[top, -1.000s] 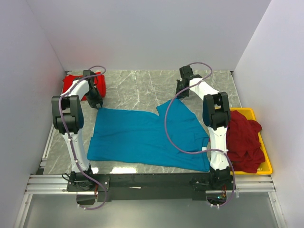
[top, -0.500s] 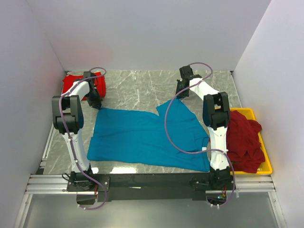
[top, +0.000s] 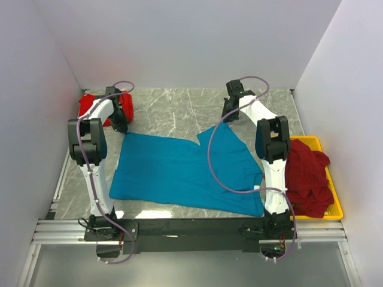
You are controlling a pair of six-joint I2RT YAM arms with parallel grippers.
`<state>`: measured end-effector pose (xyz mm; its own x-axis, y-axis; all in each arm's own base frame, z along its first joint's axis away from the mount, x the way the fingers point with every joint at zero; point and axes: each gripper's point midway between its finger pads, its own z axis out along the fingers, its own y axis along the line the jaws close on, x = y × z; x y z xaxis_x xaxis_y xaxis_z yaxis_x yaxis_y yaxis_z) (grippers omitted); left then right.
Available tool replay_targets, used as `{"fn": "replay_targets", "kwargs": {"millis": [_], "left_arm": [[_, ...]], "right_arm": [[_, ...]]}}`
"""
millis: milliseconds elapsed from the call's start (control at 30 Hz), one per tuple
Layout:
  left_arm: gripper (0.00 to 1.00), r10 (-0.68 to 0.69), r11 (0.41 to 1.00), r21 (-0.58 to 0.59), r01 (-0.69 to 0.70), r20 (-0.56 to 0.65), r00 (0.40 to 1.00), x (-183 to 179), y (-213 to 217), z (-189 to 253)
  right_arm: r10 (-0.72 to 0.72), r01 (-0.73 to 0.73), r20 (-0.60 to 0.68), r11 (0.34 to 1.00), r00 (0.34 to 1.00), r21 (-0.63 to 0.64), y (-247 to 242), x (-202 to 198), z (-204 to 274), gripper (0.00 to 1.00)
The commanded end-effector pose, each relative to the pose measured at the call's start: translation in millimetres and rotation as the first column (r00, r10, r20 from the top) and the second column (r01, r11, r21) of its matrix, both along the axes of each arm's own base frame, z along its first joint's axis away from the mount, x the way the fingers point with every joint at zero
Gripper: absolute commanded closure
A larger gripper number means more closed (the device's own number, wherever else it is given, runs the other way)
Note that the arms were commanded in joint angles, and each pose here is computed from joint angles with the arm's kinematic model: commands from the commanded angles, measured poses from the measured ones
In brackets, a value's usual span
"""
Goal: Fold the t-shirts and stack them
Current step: Fold the tshirt
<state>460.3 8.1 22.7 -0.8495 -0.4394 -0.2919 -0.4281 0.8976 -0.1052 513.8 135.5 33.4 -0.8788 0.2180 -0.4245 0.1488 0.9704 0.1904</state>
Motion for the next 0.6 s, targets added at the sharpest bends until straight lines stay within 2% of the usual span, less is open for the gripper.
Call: {"fn": "replay_targets", "kwargs": {"millis": [0,267,433,567], "left_arm": [[0.99,-0.023,1.0,-0.002,0.023,0.073,0.997,29,0,9],[0.99,-0.054,0.998,-0.033,0.059,0.139,0.989,63,-7,13],[0.99,-0.079,0.989,-0.099,0.108,0.253,0.964,90,-22,34],[0.99,-0.082,0.984,-0.121,0.128,0.326,0.942,95,-28,55]], "right_arm": [[-0.041,0.04,0.089,0.999,0.995,0.013,-2,26,40,1.0],[-0.107,0.101,0.135,0.994,0.985,0.049,-15,57,55,1.0],[-0.124,0.098,0.21,0.987,0.97,0.13,-14,78,81,1.0],[-0.111,0.064,0.259,0.981,0.959,0.183,-8,81,104,1.0]]}}
